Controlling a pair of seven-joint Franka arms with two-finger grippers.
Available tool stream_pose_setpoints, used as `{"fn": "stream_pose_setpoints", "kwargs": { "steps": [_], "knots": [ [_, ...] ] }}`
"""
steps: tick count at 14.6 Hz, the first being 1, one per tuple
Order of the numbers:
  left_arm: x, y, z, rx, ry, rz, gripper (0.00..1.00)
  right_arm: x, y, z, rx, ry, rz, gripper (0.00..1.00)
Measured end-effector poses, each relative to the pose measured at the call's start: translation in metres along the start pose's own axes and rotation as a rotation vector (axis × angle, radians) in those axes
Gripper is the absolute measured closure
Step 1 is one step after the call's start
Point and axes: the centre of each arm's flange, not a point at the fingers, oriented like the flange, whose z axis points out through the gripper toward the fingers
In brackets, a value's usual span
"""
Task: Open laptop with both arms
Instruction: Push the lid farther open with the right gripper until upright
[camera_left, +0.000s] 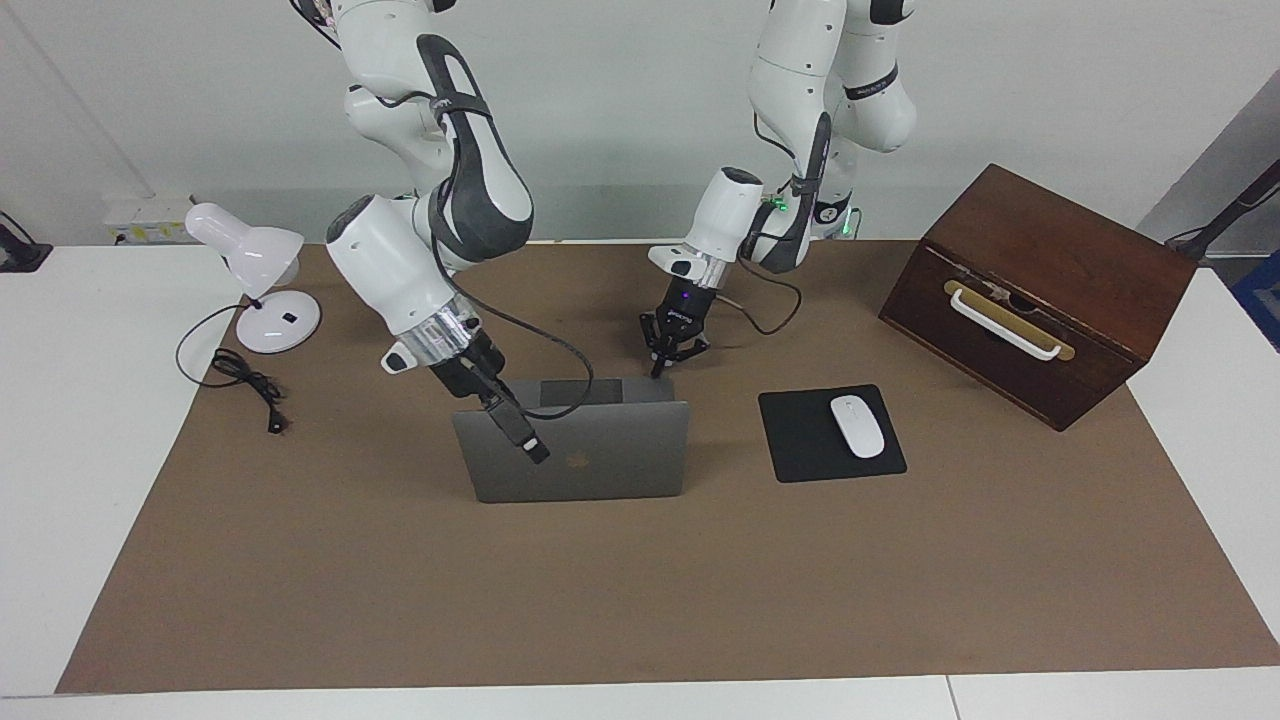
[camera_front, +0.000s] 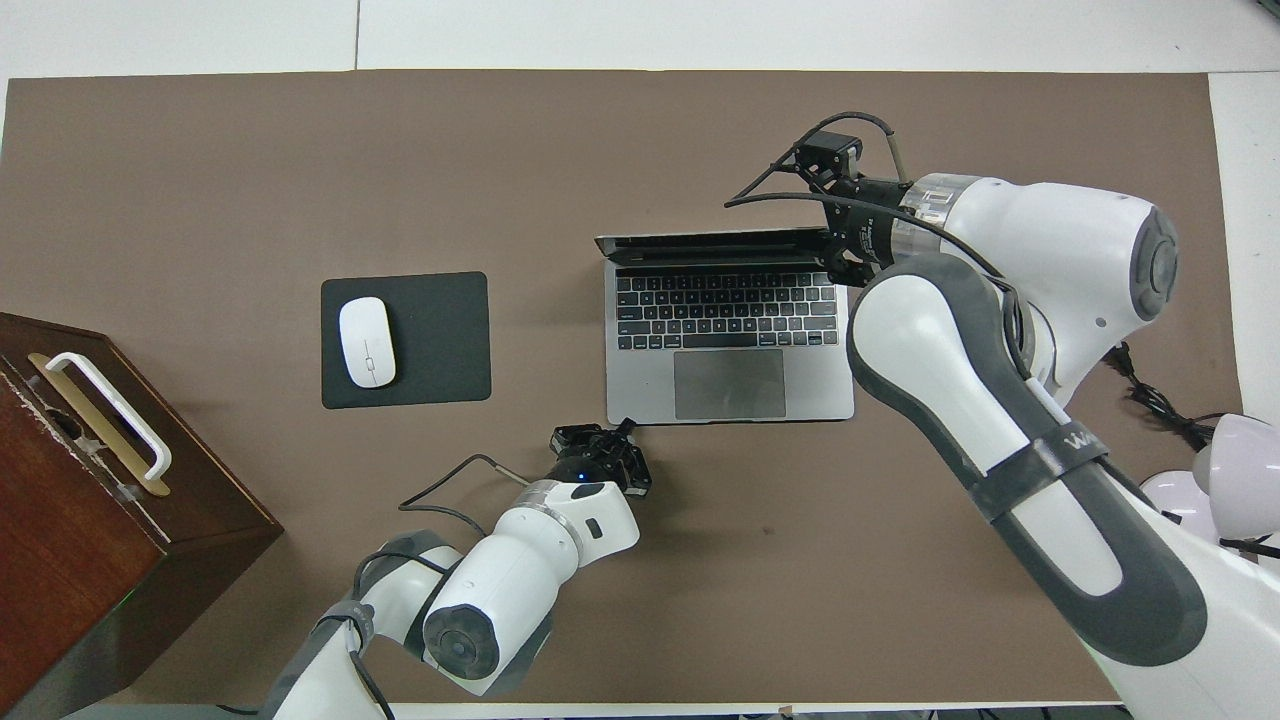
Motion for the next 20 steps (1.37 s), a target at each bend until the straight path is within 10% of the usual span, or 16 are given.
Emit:
{"fn": "stream_pose_setpoints", "kwargs": {
  "steps": [20],
  "knots": [
    [0.000, 0.000, 0.000, 0.000, 0.000, 0.001, 0.99, 0.025, -0.017, 0.011, 0.034, 0.030, 0.010, 0.00]
  ]
}}
